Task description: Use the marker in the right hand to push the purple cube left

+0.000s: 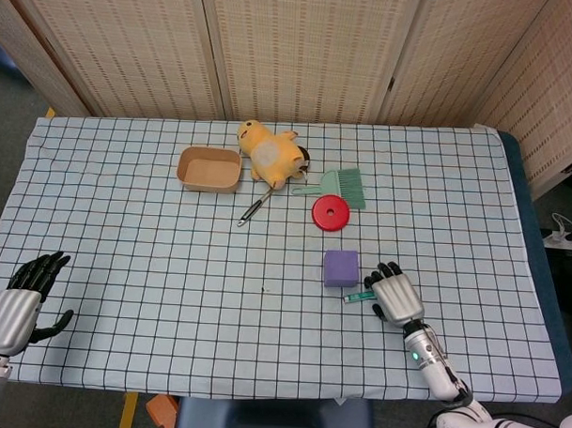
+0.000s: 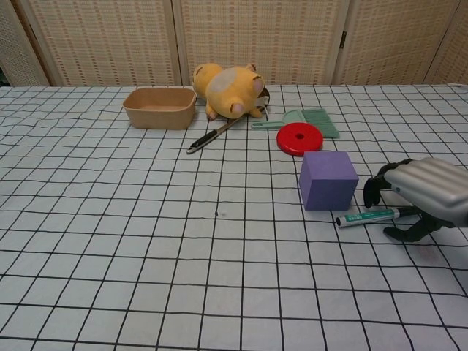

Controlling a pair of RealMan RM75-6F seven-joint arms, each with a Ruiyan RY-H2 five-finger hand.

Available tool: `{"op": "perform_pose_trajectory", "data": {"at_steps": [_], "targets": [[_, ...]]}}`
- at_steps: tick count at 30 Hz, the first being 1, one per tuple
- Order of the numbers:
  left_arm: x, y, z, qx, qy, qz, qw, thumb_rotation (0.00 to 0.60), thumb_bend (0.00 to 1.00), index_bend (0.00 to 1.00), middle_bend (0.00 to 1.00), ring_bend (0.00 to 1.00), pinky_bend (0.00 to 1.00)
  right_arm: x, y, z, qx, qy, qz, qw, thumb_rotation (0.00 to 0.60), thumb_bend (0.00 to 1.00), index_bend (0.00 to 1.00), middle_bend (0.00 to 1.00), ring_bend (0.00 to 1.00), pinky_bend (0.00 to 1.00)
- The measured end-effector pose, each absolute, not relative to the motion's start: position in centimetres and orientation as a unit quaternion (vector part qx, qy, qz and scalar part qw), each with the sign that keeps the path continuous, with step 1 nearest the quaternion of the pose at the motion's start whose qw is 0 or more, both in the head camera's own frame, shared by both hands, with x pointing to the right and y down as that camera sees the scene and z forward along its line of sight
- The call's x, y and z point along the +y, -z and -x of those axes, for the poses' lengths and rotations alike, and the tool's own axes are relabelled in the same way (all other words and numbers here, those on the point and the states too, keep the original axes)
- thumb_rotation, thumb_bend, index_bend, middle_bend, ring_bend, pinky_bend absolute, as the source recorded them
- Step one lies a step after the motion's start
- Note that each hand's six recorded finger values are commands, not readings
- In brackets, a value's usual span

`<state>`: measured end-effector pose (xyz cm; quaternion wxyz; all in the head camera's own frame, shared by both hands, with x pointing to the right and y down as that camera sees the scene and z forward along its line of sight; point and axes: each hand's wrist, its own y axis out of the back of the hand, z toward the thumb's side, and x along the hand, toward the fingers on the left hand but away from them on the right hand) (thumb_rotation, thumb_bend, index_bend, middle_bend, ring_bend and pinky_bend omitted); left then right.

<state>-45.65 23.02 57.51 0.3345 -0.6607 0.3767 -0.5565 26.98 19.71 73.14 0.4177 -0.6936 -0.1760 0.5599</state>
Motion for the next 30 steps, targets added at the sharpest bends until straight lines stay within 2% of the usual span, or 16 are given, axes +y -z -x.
{"op": "perform_pose_trajectory", "data": {"at_steps": [6,14,19,26,30], "targets": [[23.04,-57.49,45.69,0.377,0.556,0.661,0.334,0.6,0.35,0.0,0.0,0.0,0.1,19.77,-73.24,-26.79,-0.175,-0.56,0.693,0.42,0.6,0.23,0.53,0.37,0.18,0.2],[23.05,-57.41,45.68,0.377,0.555,0.662,0.334,0.6,0.35,0.0,0.0,0.0,0.1,20.01,-73.19,-26.54,-0.171,-0.559,0.691,0.425,0.6,0.23,0.55,0.38,0.2,0.2],[23.05,-57.34,45.69,0.378,0.554,0.662,0.334,0.6,0.36,0.0,0.0,0.0,0.1,20.24,-73.01,-26.37,-0.165,-0.558,0.69,0.431,0.6,0.31,0.59,0.4,0.22,0.22],[23.05,-57.26,45.7,0.38,0.553,0.662,0.335,0.6,0.36,0.0,0.0,0.0,0.1,20.55,-72.68,-26.2,-0.156,-0.557,0.683,0.445,0.6,0.38,0.73,0.53,0.31,0.29],[23.07,-57.19,45.69,0.38,0.552,0.663,0.335,0.6,0.36,0.0,0.0,0.0,0.1,20.68,-72.67,-26.28,-0.152,-0.561,0.678,0.45,0.6,0.4,0.82,0.6,0.4,0.37]]}}
